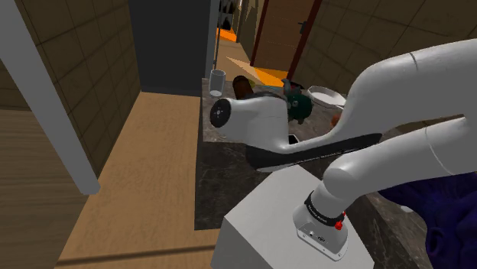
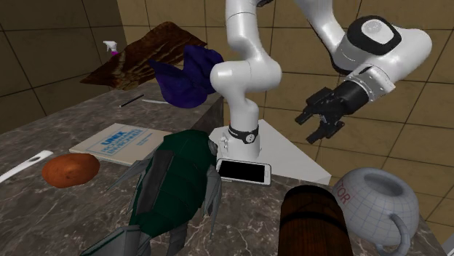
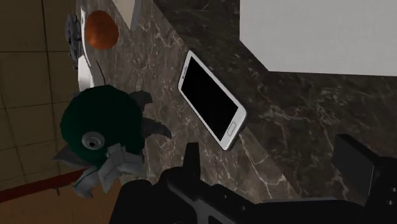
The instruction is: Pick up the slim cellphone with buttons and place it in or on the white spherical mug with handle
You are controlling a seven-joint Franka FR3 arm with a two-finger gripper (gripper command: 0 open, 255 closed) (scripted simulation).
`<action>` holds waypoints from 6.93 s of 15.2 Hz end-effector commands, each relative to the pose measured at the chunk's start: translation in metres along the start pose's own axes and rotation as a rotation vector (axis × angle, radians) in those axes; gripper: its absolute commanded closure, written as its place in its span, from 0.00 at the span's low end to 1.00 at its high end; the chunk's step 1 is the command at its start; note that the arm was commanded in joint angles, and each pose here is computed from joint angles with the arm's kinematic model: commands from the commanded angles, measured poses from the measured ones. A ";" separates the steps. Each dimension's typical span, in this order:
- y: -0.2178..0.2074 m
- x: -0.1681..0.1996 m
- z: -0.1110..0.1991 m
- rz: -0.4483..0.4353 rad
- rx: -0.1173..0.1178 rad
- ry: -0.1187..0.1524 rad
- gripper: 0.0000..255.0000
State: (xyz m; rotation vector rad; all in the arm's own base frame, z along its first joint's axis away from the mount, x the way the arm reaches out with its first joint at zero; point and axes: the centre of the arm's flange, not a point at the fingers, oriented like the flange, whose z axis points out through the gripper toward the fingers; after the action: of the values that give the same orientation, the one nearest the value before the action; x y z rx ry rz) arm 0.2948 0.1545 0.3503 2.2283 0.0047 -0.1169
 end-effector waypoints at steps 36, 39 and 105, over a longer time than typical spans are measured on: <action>-0.074 0.023 0.161 0.105 -0.609 -0.054 1.00; -0.062 0.021 0.152 0.105 -0.609 -0.054 1.00; -0.091 0.230 -0.034 0.105 -0.609 -0.054 1.00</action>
State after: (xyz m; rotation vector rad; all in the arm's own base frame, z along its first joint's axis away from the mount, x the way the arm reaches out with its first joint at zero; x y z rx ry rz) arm 0.5224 0.2289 0.2857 1.6068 -0.1032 -0.0950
